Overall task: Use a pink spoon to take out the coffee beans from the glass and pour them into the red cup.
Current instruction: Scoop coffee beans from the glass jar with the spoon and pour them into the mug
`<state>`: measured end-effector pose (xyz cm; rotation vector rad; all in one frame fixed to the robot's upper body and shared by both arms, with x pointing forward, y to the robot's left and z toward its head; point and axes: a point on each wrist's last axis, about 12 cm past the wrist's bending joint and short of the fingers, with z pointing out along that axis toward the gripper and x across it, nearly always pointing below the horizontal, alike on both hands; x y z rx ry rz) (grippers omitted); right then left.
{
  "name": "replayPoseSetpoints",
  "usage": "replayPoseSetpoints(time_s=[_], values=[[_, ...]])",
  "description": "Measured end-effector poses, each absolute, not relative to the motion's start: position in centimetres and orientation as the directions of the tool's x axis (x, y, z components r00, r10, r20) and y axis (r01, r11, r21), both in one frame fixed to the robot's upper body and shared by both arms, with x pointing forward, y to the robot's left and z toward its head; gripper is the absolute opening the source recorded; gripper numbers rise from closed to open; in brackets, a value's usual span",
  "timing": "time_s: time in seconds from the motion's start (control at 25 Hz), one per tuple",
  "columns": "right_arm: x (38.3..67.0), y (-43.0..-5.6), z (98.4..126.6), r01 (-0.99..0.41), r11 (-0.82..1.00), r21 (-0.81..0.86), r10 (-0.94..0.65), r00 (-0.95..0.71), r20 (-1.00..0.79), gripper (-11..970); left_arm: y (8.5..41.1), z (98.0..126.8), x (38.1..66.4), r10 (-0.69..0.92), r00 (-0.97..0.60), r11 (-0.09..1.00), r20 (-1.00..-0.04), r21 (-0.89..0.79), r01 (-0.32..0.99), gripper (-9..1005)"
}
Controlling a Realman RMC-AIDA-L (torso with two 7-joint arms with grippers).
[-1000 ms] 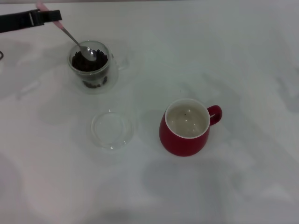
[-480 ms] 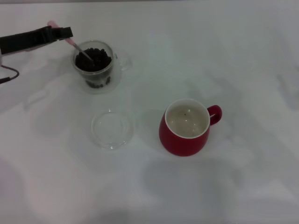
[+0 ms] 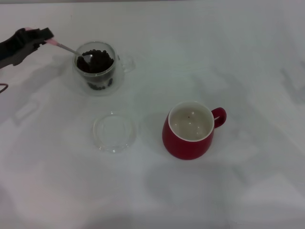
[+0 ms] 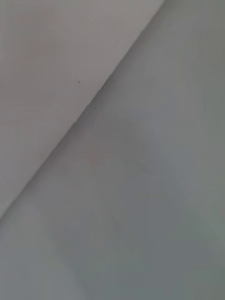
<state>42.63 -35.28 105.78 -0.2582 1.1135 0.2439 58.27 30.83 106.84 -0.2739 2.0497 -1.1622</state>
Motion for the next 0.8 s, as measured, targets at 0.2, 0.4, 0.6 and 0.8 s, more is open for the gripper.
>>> replayPoseSetpoints(time_s=[0.2,0.4,0.6,0.8], values=[[43.1,-35.6,105.8,-0.315,0.945,-0.089,0.05,0.407,-0.912,616,31.6,106.1,57.1,-0.599,-0.662,0.509,-0.45,-0.853,0.12,121],[43.2,-36.4,106.0,-0.318,0.944,-0.089,0.048,0.398,-0.916,616,31.9,105.7,56.2,-0.647,-0.644,0.455,-0.408,-0.884,0.103,121],[43.4,-37.1,106.2,-0.323,0.943,-0.083,0.05,0.382,-0.923,616,31.5,105.4,55.6,-0.677,-0.636,0.401,-0.37,-0.91,0.104,121],[43.5,-37.3,106.2,-0.319,0.943,-0.092,0.038,0.38,-0.924,616,31.3,105.4,55.2,-0.671,-0.636,0.394,-0.381,-0.91,0.13,121]])
